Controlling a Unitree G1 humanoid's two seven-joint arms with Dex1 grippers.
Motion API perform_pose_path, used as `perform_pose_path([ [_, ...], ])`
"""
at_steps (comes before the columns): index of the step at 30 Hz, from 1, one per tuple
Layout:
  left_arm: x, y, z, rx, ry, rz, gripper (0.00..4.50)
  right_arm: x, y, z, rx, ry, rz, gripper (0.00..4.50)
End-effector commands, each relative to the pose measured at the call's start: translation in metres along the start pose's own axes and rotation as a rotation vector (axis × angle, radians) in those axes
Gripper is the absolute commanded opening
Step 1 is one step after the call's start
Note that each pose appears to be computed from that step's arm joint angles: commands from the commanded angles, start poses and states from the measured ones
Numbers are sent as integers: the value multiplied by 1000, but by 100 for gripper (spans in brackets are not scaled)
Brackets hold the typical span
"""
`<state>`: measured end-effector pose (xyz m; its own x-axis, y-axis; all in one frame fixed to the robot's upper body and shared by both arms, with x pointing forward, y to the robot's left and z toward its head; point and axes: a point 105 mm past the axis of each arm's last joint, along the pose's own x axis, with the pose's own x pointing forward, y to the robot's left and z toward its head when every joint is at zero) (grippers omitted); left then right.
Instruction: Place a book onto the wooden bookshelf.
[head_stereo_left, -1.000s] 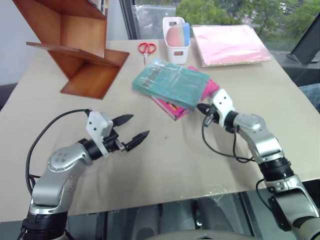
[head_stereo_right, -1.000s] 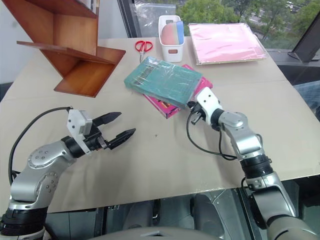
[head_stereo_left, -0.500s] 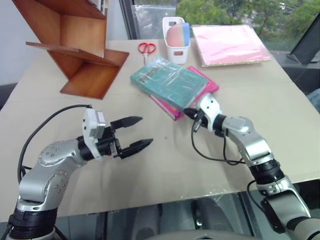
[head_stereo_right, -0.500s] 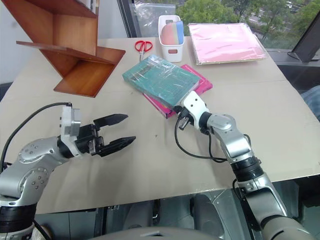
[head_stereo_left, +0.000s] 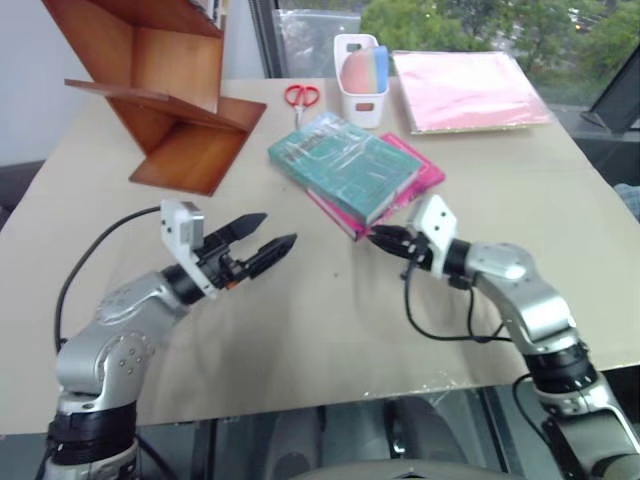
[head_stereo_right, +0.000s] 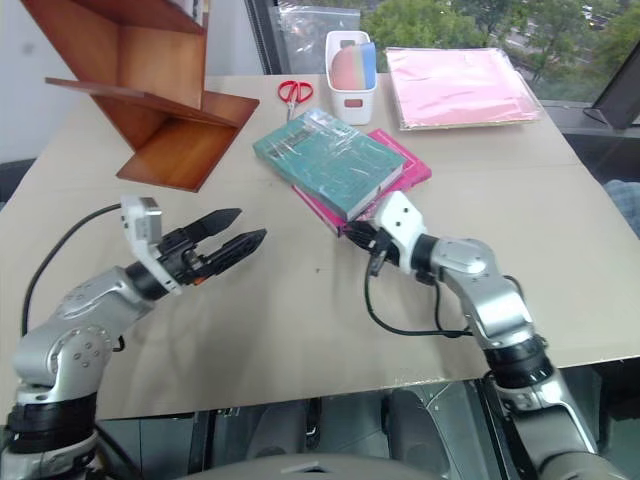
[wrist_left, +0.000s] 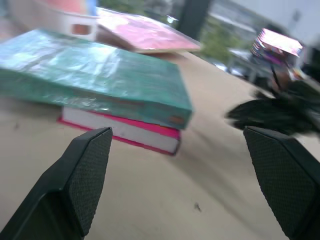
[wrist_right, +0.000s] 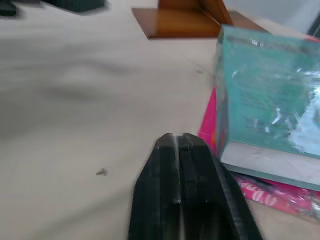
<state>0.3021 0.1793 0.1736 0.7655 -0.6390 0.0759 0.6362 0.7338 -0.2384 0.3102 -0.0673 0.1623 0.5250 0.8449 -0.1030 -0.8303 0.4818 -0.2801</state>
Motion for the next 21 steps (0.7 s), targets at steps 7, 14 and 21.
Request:
perform_pose_path([
  [7,87,29,-23,-534,-26,245,450,-16,-23,15,-58,-9,-223,339],
  [14,116,50,-16,-742,-144,335,450,-20,-18,23,-65,-24,-253,339],
  [21,128,63,-5,-812,-214,315,450,-26,-18,22,-54,-12,-298,339],
])
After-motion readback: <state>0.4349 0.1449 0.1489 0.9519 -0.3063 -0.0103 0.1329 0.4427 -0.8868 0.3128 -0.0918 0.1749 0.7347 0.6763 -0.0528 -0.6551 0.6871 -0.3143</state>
